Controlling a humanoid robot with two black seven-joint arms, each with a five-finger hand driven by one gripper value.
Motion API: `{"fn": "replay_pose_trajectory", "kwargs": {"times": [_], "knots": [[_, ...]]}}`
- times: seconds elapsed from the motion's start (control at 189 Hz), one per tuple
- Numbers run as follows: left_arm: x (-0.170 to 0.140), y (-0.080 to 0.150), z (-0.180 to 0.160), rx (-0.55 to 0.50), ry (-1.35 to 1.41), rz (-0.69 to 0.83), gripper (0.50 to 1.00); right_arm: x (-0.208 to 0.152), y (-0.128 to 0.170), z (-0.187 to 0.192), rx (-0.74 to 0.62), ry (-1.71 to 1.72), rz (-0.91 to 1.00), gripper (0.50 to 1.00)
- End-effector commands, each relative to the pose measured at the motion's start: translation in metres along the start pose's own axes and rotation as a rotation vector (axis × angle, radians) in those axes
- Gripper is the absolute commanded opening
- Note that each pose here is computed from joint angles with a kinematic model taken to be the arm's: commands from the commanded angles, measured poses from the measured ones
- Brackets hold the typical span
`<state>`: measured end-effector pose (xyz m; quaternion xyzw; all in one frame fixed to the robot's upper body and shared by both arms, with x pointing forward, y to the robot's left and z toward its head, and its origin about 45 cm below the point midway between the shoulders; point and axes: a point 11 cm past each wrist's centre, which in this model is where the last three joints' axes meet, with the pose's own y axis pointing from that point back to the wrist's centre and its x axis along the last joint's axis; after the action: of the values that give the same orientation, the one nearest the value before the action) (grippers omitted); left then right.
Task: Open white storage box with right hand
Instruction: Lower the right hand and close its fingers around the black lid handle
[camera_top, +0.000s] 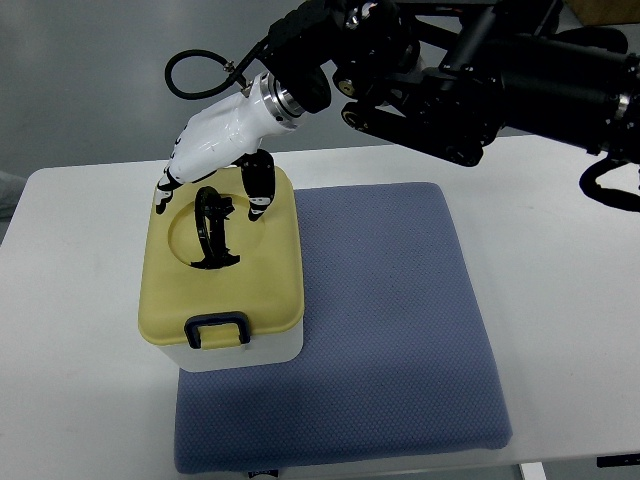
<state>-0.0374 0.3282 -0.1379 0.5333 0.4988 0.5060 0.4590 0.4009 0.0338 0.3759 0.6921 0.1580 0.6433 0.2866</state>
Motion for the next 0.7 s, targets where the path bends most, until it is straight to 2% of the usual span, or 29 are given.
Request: {"fn": "replay_pose_trajectory", "kwargs": {"times": [0.0,0.074,0.693], "knots": [[0.000,0.000,0.000,0.001,0.000,0.000,1.000,-0.003,-0.001,-0.001,0.007,0.001,-0.005,0.864],[0.000,0.000,0.000,0.001,0.000,0.000,1.000,-0.003,-0.002,-0.003,0.017,0.000,-0.005,0.809],[0.000,0.000,0.000,0.001,0.000,0.001,1.000,-0.016,-0.012,-0.014,0.066,-0.009,0.002,0.709]]}}
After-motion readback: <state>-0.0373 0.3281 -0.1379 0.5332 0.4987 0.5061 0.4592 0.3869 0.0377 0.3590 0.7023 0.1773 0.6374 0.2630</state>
